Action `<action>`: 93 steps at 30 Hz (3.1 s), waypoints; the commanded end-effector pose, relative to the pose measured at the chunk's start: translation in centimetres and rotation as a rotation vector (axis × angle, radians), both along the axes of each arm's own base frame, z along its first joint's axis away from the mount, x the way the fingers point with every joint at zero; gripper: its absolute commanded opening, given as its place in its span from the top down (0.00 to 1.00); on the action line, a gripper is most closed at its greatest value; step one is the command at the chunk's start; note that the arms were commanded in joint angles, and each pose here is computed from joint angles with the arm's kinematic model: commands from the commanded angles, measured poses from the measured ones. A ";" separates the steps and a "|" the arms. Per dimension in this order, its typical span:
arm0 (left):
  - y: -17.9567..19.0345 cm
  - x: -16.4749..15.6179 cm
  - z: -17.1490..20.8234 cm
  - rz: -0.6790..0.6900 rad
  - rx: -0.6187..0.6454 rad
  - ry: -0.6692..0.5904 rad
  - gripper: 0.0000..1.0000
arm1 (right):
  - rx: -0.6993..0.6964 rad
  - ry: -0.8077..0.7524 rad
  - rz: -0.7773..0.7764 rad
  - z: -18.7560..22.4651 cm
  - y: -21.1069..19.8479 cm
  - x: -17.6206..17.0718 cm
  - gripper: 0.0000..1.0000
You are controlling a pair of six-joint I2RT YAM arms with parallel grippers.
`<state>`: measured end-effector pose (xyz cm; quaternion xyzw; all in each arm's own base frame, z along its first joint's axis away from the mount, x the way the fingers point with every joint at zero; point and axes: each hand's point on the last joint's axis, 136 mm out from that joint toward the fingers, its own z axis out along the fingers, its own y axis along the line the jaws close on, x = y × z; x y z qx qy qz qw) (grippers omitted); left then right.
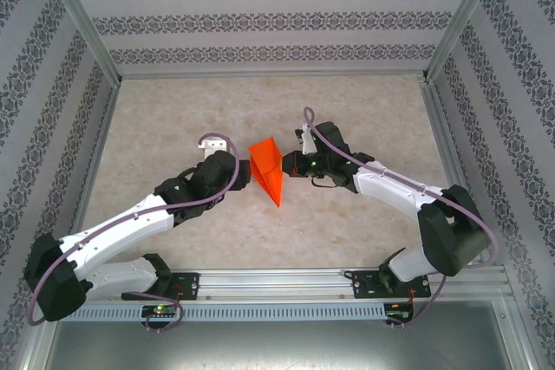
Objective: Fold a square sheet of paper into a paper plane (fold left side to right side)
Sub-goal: Pick up the paper plane at the center of the table, then place the paper plane at the center of the table, then pick up the paper plane at the center of the table, then place the paper plane at the center of the table.
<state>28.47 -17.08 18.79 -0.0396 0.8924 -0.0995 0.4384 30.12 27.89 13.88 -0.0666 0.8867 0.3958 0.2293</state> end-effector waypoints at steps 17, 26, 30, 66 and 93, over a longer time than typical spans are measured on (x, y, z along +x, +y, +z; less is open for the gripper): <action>0.9 0.3 0.3 0.033 0.049 0.007 0.23 | -0.169 0.139 -0.148 -9.4 -8.0 0.5 0.68; 0.9 0.6 0.4 0.030 0.068 0.002 0.23 | -0.428 0.083 -0.134 -6.1 -8.6 -2.1 0.42; 1.0 0.4 0.3 0.028 0.059 -0.006 0.23 | -0.417 0.140 -0.072 -7.1 -5.4 -3.5 0.39; 2.5 -1.0 0.3 0.016 0.083 -0.014 0.20 | -0.603 0.151 -0.111 -5.6 -3.6 3.3 0.97; 1.8 -1.2 -0.1 -0.033 0.110 0.031 0.19 | -0.837 0.303 -0.093 -10.1 -6.3 15.1 0.94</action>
